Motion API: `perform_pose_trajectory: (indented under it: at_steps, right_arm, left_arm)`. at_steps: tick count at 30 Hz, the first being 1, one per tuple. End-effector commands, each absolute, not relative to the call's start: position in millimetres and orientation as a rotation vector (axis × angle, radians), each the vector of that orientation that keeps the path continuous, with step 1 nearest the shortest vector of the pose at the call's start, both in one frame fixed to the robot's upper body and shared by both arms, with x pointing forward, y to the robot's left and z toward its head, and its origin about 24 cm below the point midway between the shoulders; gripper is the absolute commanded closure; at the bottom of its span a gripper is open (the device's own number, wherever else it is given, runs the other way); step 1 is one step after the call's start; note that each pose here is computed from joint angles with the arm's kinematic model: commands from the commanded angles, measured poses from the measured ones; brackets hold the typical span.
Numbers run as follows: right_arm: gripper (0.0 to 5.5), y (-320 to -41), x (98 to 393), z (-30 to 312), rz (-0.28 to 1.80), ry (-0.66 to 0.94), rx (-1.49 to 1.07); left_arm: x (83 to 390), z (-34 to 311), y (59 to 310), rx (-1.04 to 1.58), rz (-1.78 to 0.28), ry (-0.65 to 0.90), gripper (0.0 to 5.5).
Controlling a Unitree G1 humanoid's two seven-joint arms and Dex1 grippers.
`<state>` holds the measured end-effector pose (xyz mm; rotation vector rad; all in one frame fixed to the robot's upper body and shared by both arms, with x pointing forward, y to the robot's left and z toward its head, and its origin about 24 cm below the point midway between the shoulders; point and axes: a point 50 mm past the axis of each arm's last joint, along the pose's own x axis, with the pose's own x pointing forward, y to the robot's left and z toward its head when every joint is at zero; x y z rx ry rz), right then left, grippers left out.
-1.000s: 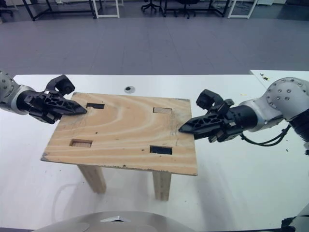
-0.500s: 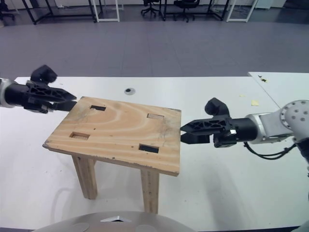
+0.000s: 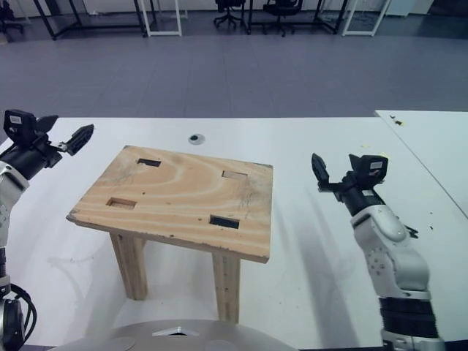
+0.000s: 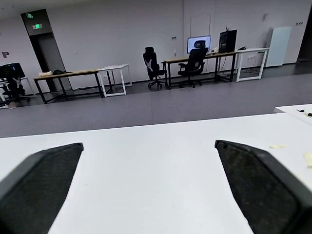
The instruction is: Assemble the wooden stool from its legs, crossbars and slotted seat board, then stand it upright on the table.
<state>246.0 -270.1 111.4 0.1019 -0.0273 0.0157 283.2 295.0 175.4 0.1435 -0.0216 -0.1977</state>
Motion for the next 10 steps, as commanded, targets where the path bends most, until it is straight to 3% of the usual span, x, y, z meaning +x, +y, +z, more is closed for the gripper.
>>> perform_pose_trajectory:
  at_steps: [1,10]
  right_arm:
    - [0.45,-269.6,261.5,111.7,-0.047,-0.085,0.027]
    - [0.45,-277.0,288.9,132.8,-0.012,-0.166,-0.040]
  left_arm:
    - [291.0,165.4,293.1,0.146,-0.173,-0.040,0.69]
    - [291.0,143.1,270.2,0.060,-0.140,-0.068,0.69]
